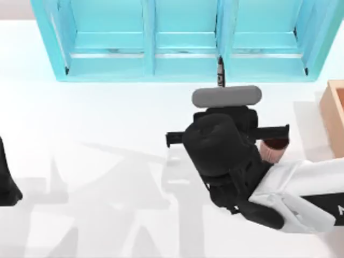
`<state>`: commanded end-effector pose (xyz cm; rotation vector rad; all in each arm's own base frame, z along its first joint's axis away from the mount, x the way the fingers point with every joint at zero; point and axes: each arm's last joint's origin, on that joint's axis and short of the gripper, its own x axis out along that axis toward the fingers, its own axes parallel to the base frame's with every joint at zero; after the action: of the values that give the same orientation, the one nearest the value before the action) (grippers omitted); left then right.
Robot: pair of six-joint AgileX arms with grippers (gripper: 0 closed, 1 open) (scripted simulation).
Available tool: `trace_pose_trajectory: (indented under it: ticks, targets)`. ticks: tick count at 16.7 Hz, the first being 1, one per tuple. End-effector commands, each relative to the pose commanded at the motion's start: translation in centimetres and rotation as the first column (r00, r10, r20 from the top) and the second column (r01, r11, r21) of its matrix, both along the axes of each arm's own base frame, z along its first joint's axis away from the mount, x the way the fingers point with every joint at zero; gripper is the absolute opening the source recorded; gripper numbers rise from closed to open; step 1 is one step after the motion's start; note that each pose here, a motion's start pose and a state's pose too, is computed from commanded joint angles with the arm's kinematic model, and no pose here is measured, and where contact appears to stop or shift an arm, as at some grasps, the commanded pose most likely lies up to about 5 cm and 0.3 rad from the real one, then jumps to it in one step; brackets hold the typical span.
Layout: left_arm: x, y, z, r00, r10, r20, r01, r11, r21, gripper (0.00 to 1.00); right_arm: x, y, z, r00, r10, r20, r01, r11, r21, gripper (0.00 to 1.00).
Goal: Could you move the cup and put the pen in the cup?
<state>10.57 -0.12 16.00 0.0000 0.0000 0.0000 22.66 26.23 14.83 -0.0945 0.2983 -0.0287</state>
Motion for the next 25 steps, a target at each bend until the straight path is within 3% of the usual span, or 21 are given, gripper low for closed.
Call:
trace_pose_trajectory:
  ticks: [4, 10, 17, 25]
  targets:
    - [0.0, 0.0, 0.0, 1.000, 0.000, 0.000, 0.000, 1.000, 0.000, 1.00, -3.4, -3.0, 2.1, 0.977, -0.096, 0.190, 0.103, 0.994, -0.025, 0.00]
    - [0.0, 0.0, 0.0, 1.000, 0.000, 0.000, 0.000, 1.000, 0.000, 1.00, -6.3, -5.4, 5.4, 0.924, -0.223, 0.311, 0.209, 0.975, 0.077, 0.00]
    - [0.0, 0.0, 0.0, 1.000, 0.000, 0.000, 0.000, 1.000, 0.000, 1.00, -6.0, -5.6, 5.4, 0.921, -0.230, 0.314, 0.215, 0.973, 0.085, 0.00]
    - [0.0, 0.0, 0.0, 1.000, 0.000, 0.000, 0.000, 1.000, 0.000, 1.00, -2.4, -6.6, 3.8, 0.921, -0.229, 0.315, 0.213, 0.973, 0.085, 0.00]
